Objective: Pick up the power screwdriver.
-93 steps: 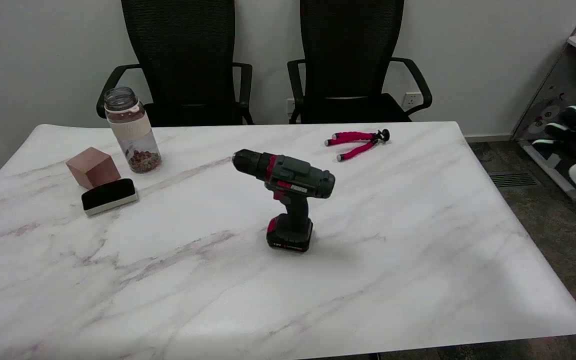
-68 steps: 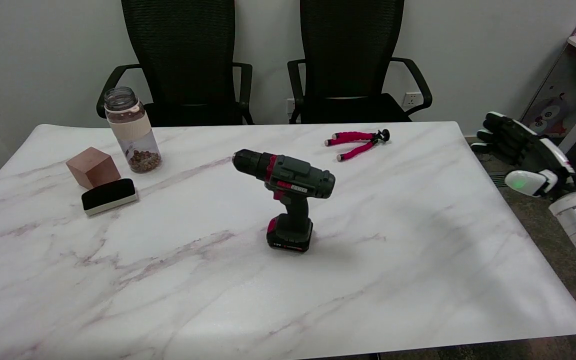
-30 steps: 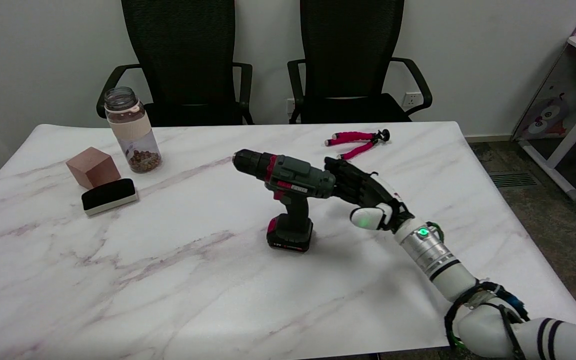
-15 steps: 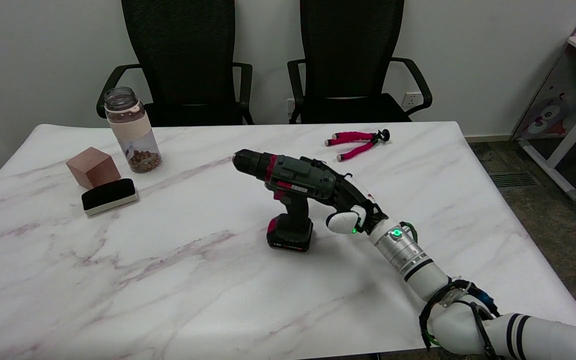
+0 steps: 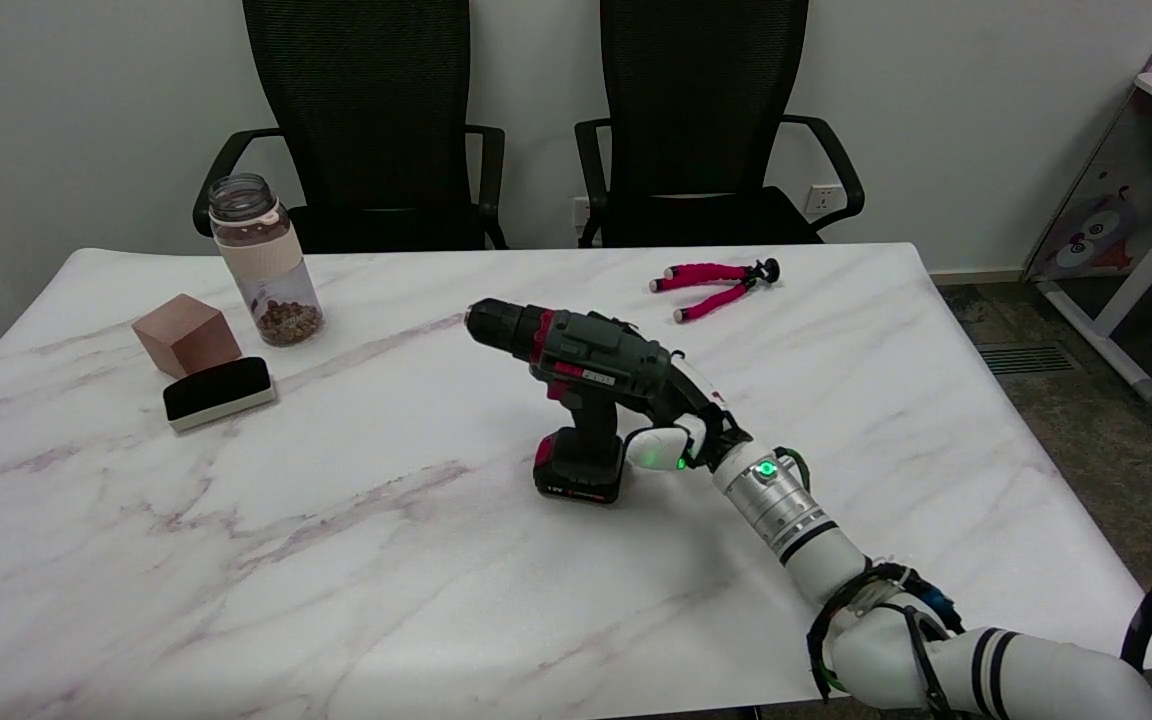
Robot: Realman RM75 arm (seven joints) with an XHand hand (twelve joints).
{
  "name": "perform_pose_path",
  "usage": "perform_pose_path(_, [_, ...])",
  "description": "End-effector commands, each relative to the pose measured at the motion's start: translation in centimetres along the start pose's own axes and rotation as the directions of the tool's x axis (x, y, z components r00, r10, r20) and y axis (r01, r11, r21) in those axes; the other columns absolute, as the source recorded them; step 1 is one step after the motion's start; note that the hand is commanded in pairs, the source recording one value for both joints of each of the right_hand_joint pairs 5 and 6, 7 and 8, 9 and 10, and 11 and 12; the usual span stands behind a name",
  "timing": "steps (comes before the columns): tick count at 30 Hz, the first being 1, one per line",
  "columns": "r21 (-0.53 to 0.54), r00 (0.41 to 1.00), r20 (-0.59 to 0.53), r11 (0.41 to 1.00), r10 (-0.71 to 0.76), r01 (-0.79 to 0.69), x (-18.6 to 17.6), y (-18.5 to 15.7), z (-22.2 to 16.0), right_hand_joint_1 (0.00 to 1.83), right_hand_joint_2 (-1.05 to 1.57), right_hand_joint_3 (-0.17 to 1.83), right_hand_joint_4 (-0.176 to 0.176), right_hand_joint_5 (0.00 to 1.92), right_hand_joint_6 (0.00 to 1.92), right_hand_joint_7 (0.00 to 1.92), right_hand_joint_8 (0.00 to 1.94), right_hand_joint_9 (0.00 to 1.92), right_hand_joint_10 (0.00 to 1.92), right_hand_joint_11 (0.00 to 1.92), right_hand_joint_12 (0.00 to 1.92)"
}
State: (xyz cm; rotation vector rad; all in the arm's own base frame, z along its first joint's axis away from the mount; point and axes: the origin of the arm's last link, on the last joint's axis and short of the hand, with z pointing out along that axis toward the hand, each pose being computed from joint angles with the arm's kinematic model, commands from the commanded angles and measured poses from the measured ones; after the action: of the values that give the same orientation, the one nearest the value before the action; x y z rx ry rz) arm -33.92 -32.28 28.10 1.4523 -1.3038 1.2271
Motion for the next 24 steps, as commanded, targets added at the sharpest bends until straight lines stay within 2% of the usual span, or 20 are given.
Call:
perform_pose_path(1, [0.04,0.998,-0.053,0.999,0.031,-0.029,-1.6,1.1,1.0,0.95,-0.32,0.54,0.036,0.08,0.08,0.08,0.08,0.34,0.34,0.4,0.4])
perform_pose_path(24, [0.052,0.996,-0.045,0.996,0.079,-0.077,-3.7,1.1,1.2,0.97,-0.22,0.6,0.031,0.04,0.04,0.04,0.04,0.36,0.36,0.42,0.42])
